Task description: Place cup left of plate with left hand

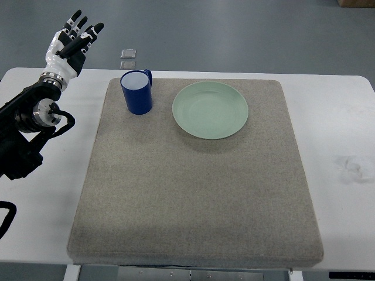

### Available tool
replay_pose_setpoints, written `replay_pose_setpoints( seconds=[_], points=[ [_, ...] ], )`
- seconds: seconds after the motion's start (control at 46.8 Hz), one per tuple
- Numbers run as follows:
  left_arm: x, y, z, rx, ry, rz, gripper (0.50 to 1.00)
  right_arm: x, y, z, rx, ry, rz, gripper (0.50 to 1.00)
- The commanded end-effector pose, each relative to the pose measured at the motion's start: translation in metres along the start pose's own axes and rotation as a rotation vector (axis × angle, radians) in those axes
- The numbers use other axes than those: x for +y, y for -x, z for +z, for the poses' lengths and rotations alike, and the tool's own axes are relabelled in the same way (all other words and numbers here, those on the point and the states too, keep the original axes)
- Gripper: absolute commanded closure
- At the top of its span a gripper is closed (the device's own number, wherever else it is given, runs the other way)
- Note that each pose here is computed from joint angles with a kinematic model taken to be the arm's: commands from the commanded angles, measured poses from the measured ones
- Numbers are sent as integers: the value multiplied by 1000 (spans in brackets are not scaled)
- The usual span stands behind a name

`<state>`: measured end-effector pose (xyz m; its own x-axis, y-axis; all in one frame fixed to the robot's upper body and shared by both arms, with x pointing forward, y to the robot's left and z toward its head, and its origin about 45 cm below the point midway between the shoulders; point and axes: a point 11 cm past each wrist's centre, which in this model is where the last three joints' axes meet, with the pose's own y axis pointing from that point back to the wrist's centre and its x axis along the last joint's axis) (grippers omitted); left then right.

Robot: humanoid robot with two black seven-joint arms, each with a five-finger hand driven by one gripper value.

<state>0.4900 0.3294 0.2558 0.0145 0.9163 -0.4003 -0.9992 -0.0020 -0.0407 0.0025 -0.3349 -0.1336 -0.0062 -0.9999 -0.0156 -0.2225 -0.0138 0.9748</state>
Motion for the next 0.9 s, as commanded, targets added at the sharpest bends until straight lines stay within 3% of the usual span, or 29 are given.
replay_pose_setpoints(
  seconds=[0.0,0.769,0.876],
  points=[
    [0,1,-2,3,-2,-3,525,0,0,0,0,0,0,568],
    [-1,9,0,-1,-1,-60,506,0,0,0,-6,-2,2,568],
    [-2,13,0,3,1,-71,506,-1,15,0,-12,-1,-50,568]
  ],
)
